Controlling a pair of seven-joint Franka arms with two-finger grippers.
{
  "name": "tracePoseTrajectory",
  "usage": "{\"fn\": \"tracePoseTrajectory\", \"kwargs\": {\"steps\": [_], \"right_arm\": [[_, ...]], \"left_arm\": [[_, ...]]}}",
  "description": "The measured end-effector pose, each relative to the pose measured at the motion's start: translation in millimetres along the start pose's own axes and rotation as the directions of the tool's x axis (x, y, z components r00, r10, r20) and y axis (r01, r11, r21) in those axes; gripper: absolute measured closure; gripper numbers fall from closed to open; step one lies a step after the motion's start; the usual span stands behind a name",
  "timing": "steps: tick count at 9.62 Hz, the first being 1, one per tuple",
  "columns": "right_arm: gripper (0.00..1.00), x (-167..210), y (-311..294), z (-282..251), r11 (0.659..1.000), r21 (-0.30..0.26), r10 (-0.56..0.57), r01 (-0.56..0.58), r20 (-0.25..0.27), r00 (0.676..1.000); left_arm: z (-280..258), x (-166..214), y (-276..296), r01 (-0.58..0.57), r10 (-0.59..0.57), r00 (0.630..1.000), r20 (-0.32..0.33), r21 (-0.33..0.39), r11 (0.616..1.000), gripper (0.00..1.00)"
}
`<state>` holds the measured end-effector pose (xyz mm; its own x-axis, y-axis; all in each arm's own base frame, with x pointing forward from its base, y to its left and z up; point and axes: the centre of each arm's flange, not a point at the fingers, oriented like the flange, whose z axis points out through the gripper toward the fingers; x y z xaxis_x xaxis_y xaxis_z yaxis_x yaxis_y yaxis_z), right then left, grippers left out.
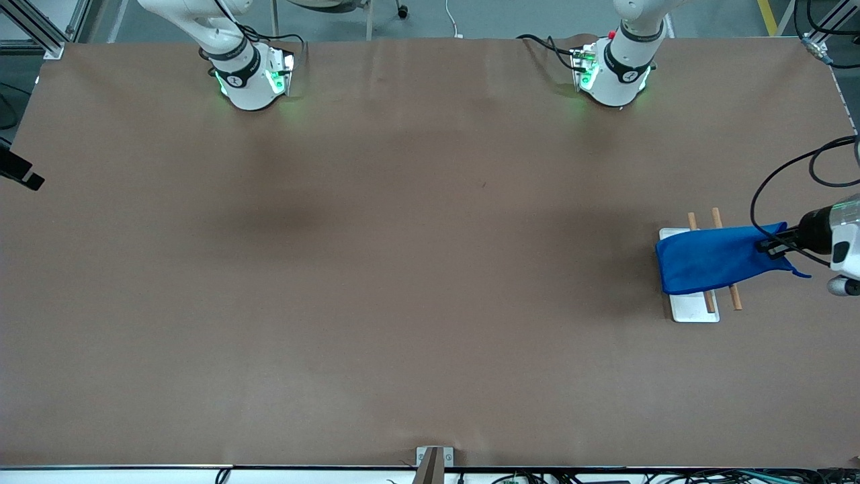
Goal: Right arm passes towel to left arm to hang
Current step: 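Drape the towel over the wooden dowels with the left gripper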
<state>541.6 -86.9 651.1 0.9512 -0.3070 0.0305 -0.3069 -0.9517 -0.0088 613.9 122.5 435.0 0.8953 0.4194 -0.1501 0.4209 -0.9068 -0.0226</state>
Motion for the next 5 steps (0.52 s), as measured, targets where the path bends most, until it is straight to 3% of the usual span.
{"fn": "tracePoseTrajectory", "kwargs": {"steps": [5], "right_arm": [[0.00, -1, 0, 0, 1.000, -0.003, -0.018, 0.018, 0.009, 1.000]], "left_arm": [[3, 8, -40, -0.036, 0.036, 0.999, 0.009, -0.008, 0.999, 0.97]]}}
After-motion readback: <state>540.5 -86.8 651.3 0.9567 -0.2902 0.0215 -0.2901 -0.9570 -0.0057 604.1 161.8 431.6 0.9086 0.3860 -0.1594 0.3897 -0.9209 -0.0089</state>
